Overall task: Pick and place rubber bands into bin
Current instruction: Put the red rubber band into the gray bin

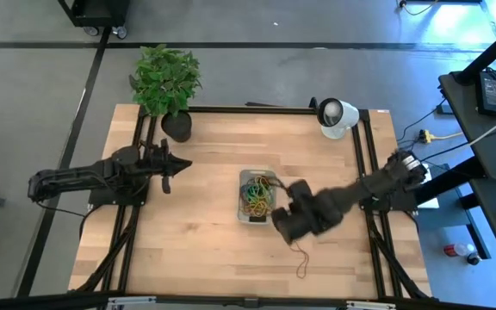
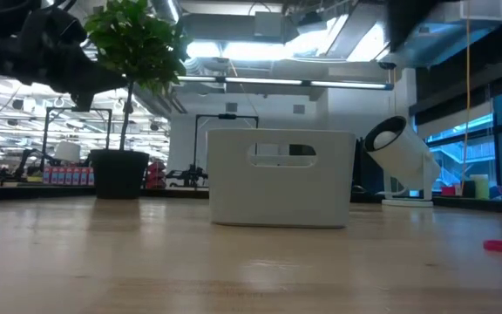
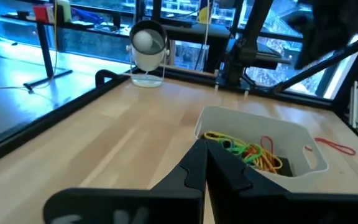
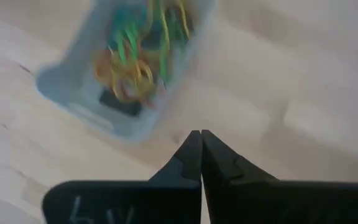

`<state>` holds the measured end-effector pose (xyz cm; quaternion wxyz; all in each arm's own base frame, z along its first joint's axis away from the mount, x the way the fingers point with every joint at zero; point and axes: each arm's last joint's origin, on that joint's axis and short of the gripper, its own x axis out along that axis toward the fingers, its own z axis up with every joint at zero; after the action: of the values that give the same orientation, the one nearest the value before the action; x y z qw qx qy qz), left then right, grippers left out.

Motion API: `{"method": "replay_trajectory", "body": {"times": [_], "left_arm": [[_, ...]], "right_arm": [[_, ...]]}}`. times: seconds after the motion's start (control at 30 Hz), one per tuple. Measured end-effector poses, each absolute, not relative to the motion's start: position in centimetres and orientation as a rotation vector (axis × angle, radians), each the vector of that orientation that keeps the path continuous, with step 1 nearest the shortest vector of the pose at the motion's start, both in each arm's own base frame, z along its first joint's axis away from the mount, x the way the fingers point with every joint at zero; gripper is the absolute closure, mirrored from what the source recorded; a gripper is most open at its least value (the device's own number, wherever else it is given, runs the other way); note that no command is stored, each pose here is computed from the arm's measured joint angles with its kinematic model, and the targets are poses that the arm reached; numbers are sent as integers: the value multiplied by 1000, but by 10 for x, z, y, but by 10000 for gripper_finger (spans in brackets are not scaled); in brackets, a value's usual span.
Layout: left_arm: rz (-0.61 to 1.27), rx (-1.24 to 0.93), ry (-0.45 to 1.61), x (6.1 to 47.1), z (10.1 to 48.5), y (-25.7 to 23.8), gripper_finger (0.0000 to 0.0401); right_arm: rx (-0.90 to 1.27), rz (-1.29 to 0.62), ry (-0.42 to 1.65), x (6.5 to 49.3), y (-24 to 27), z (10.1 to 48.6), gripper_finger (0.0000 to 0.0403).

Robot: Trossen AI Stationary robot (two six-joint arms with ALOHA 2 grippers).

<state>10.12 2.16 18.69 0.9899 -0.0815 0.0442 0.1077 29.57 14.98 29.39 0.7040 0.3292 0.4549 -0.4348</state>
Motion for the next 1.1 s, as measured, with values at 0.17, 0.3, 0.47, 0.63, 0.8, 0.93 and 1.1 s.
{"method": "replay_trajectory", "body": {"times": [0.17, 0.3, 0.47, 0.63, 0.8, 0.93, 1.1], "left_arm": [[243, -151, 70, 98, 174, 19, 400], [245, -157, 40, 96, 169, 17, 400], [251, -127, 12, 94, 171, 15, 400], [253, -125, 12, 94, 171, 15, 400], [253, -117, 13, 94, 171, 15, 400], [253, -109, 14, 94, 171, 15, 400], [245, -79, 23, 94, 171, 15, 400]], "right_arm": [[613, -881, 1007, 319, 109, 311, 402], [560, -813, 990, 338, 78, 311, 403], [552, -833, 1027, 345, 51, 308, 403], [552, -840, 1028, 344, 48, 309, 399], [534, -834, 1053, 338, 60, 309, 397], [514, -815, 1102, 329, 79, 308, 399], [529, -851, 1163, 310, 111, 305, 401]]}}
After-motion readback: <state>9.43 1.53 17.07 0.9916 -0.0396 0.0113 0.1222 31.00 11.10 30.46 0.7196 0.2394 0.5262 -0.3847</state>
